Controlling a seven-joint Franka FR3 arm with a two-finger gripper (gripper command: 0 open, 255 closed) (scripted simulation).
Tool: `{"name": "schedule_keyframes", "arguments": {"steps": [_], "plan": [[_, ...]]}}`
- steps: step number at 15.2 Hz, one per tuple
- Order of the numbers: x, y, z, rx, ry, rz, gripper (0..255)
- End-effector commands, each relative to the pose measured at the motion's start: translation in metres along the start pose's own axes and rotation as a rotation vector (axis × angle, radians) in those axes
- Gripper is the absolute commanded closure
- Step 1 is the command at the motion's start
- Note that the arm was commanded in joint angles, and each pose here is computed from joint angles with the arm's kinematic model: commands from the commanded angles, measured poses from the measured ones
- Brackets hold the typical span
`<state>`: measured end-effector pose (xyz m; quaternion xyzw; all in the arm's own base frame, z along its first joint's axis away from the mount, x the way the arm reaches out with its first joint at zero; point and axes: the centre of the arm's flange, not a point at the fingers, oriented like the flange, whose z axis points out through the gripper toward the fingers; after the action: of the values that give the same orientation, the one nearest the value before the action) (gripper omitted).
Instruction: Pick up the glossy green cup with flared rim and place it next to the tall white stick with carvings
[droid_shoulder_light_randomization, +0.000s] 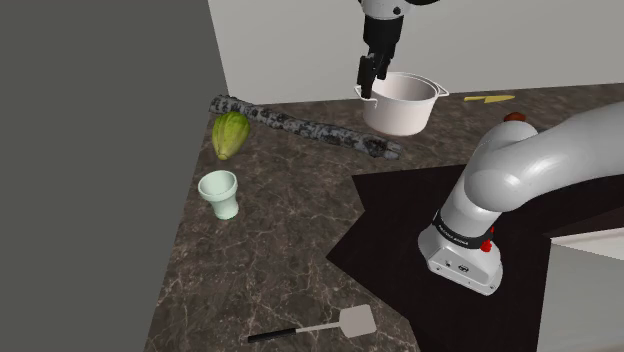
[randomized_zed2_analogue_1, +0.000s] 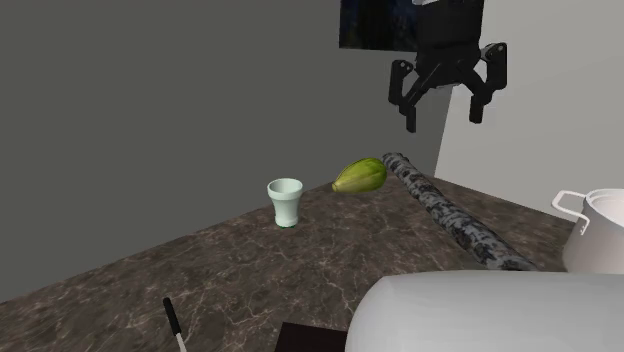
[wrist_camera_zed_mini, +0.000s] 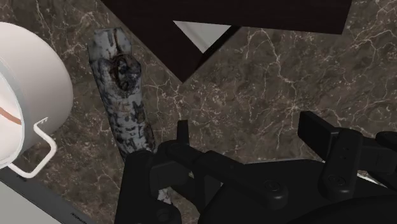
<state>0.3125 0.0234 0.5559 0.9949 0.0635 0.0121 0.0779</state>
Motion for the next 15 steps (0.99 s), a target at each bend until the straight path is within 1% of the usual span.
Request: {"name": "schedule_keyframes", "arguments": {"steps": [1, 15], "plan": [[0.0, 0.0, 0.0, 0.0, 0.0, 0.0, 0], [0.119, -0.13, 0.067, -0.004, -0.027, -0.039, 0]]}}
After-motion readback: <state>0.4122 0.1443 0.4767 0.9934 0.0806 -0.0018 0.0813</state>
